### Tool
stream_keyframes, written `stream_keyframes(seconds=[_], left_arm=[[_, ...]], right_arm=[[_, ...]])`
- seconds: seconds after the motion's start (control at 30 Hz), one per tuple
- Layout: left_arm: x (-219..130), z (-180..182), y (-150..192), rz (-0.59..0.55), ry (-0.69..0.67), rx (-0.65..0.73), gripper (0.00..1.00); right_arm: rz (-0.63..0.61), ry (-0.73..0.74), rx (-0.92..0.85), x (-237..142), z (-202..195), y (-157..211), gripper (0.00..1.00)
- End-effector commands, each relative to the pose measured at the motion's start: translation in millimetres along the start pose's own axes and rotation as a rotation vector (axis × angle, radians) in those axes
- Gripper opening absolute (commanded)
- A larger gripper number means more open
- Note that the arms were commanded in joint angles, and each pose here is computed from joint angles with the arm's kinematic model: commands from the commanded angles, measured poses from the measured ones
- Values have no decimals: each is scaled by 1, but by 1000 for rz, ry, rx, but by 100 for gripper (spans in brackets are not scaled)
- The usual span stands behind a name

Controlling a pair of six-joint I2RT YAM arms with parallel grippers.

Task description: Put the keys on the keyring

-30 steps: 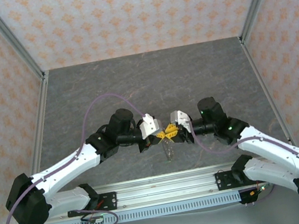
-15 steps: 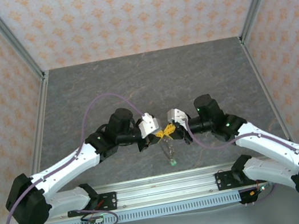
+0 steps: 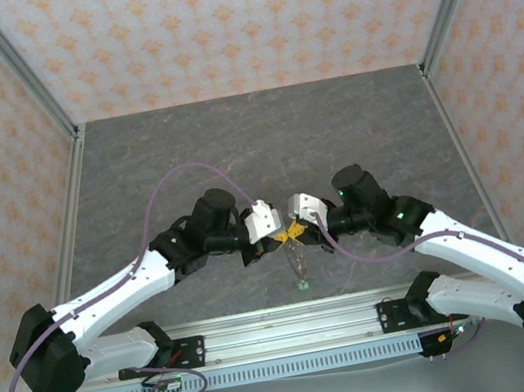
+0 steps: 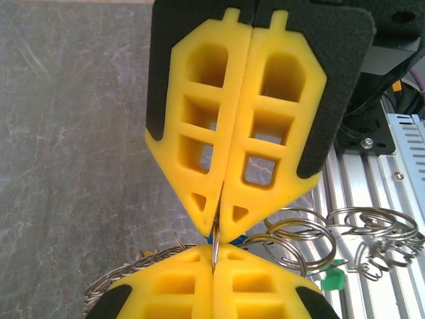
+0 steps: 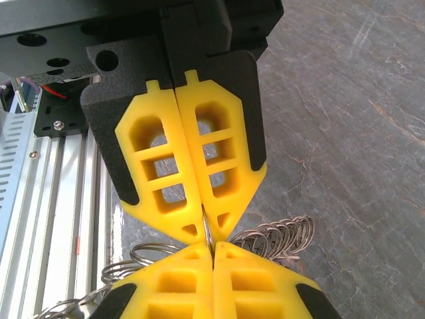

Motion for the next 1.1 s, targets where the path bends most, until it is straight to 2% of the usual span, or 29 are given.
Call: stream_keyframes(seconds=[0.0, 0.07, 0.37, 0.7, 1.07], left_arm=[[-2, 2, -4, 1, -22, 16, 0], [-3, 1, -6, -28, -25, 17, 0], [-10, -5, -15, -119, 6, 18, 0], [-8, -7, -16, -149, 33, 15, 0], [-8, -7, -19, -150, 31, 8, 0]], right_arm=[[-89, 16, -71, -11, -1, -28, 0], [-82, 27, -72, -8, -1, -23, 0], [-169, 50, -34, -3, 3, -5, 14], [-254, 34, 16, 0, 3, -8, 16], [-246, 47, 14, 1, 2, -5, 14]])
Point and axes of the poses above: each hand's point on the last joint's axis, 136 mm out from that joint toward the fingers, its own x axis out along the fingers, its own z axis along the line the jaws close on, y = z × x, the point moved 5 cm from there along -x, back along the fingers, and after that the axes turned 8 degrees about -x, right-handed, at the moved point
